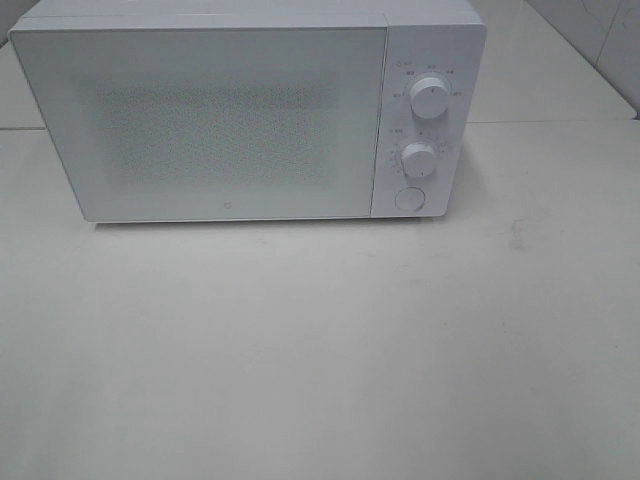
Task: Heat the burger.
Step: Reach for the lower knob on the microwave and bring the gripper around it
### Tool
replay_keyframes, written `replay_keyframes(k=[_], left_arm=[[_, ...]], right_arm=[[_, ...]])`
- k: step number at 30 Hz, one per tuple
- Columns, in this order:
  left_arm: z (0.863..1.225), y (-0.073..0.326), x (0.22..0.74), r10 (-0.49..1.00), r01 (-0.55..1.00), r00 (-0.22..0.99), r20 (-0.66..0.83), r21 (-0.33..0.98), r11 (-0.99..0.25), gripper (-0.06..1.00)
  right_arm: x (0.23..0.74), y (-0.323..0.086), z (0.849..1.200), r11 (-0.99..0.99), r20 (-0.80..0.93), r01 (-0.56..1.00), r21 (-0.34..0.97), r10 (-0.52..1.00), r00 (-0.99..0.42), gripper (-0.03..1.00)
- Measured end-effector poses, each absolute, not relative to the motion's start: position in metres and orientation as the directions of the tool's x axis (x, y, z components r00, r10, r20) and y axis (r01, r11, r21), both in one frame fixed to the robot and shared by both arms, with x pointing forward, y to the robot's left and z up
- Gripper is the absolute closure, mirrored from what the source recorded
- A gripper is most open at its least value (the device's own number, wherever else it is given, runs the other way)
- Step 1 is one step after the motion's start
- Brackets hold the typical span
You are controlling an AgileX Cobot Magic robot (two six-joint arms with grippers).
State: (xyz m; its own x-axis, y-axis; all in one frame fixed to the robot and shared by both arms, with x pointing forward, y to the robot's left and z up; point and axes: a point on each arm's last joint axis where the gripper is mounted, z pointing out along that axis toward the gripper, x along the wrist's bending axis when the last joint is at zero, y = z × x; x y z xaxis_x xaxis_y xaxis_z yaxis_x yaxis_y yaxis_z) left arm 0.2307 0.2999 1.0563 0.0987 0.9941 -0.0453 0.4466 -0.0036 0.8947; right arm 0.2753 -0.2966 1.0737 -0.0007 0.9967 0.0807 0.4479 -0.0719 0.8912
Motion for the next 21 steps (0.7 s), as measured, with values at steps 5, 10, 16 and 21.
replay_keyframes(k=[5, 10, 16, 21], left_arm=[[1.056, 0.300, 0.231, 0.994, 0.447, 0.099, -0.045, 0.895, -0.004, -0.04], [1.056, 0.300, 0.231, 0.994, 0.447, 0.099, -0.045, 0.895, -0.004, -0.04], [1.056, 0.300, 0.231, 0.994, 0.447, 0.099, -0.045, 0.895, -0.004, -0.04], [1.056, 0.300, 0.231, 0.994, 0.447, 0.099, -0.045, 0.895, -0.004, -0.04]], right_arm=[[0.289, -0.296, 1.076, -0.073, 0.082, 0.425, 0.902, 0.997, -0.002, 0.21], [0.300, -0.296, 1.068, -0.074, 0.082, 0.426, 0.902, 0.997, -0.001, 0.21], [0.314, -0.295, 1.061, -0.078, 0.086, 0.404, 0.912, 0.996, -0.002, 0.21], [0.327, -0.295, 1.053, -0.079, 0.087, 0.387, 0.919, 0.996, -0.002, 0.21]])
